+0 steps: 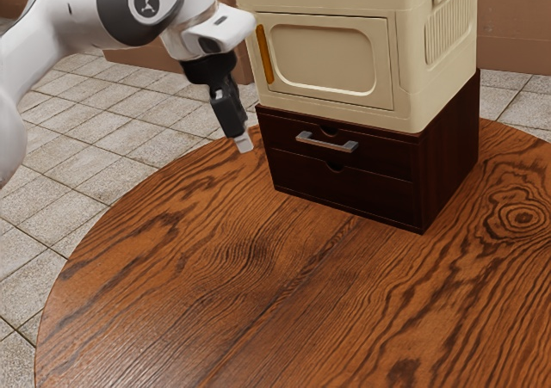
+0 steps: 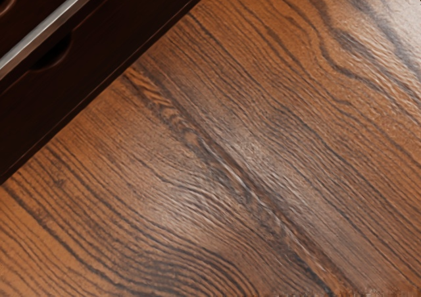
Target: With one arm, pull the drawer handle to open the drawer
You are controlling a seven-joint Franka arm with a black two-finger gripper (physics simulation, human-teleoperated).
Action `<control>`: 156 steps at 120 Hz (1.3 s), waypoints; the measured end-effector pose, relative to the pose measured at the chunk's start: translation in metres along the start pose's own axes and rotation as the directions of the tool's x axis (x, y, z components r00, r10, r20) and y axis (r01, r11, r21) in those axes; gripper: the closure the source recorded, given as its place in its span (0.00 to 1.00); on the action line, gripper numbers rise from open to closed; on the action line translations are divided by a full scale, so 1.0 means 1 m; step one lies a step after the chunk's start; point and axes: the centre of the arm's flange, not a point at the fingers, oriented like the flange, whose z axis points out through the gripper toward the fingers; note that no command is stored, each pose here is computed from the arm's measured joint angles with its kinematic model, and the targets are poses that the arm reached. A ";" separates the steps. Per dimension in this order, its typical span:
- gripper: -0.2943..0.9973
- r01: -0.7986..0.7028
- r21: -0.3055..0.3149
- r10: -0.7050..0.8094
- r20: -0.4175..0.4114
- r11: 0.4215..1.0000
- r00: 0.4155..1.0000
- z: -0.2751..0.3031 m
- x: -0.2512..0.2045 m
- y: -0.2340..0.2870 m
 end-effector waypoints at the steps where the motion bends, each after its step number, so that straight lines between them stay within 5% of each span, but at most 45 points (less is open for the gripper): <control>1: 0.23 -0.009 0.001 0.009 0.001 1.000 1.000 0.001 0.000 -0.001; 64: 0.23 -0.533 -0.030 0.533 0.032 0.846 0.845 0.067 0.039 0.017; 156: 0.23 -0.736 0.121 0.738 0.036 0.666 0.674 0.111 0.065 -0.010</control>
